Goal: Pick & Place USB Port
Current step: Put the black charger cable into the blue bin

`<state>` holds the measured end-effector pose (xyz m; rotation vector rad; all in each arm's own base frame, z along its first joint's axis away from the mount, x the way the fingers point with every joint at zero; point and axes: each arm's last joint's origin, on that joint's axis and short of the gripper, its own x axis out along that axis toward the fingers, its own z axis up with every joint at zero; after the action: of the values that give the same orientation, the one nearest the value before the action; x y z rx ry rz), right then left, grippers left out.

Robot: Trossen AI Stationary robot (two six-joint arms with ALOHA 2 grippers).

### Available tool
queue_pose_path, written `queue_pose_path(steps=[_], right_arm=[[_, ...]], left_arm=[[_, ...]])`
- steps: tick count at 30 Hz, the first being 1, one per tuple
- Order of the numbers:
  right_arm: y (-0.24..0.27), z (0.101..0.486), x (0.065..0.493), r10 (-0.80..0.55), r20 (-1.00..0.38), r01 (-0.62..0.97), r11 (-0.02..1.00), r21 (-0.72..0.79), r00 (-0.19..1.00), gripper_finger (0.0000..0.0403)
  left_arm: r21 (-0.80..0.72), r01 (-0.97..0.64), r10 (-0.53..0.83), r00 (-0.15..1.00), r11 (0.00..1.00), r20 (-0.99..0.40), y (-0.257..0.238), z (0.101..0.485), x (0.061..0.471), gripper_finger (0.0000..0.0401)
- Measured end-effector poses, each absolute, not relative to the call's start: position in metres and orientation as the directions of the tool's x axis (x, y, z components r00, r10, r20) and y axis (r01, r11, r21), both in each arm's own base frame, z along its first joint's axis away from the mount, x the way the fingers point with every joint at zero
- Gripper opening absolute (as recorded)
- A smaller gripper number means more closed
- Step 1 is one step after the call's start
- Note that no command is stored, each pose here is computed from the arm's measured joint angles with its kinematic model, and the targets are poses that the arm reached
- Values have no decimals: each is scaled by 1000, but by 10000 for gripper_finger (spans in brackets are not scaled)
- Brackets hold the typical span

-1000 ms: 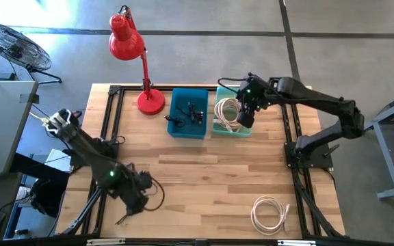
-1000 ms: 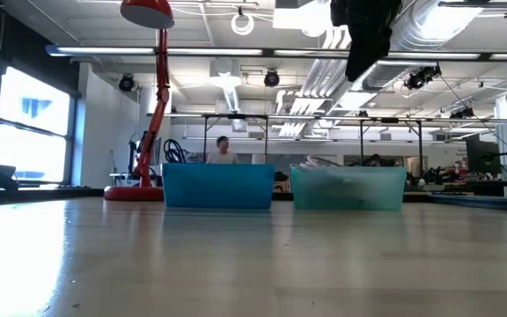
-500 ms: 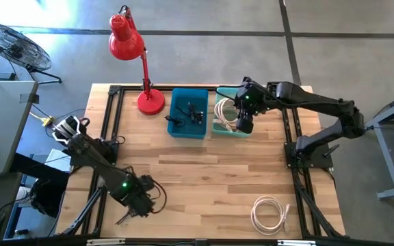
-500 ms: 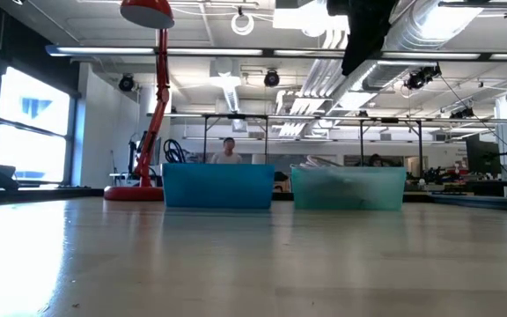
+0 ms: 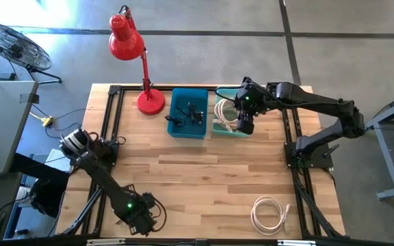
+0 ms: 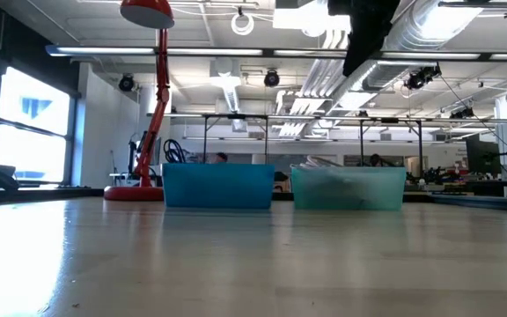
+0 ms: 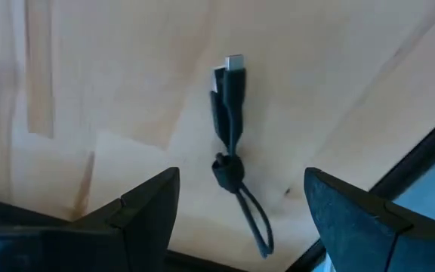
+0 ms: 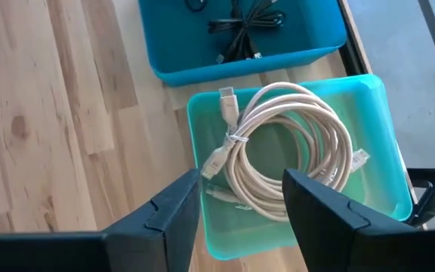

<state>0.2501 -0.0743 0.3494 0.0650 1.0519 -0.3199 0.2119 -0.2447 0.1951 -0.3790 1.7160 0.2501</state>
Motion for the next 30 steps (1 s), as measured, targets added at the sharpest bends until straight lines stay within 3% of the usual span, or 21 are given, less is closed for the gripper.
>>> queue_pose_path(steps=[14,25,27,30], right_arm=[[-72,291,250,-158,-915,208,975,-84,371,181],[-70,284,251,-79,-919,181,983,-8,387,181],[-68,284,251,-55,-918,171,985,14,394,181],[-63,284,253,-43,-917,156,988,21,396,181]], left_arm=[[13,-404,-84,-222,915,-972,-247,167,214,280],[-63,-442,-184,-238,895,-954,-225,123,208,276],[-68,-439,-197,-256,896,-946,-222,118,205,257],[-76,-397,-197,-274,915,-942,-216,114,204,186]])
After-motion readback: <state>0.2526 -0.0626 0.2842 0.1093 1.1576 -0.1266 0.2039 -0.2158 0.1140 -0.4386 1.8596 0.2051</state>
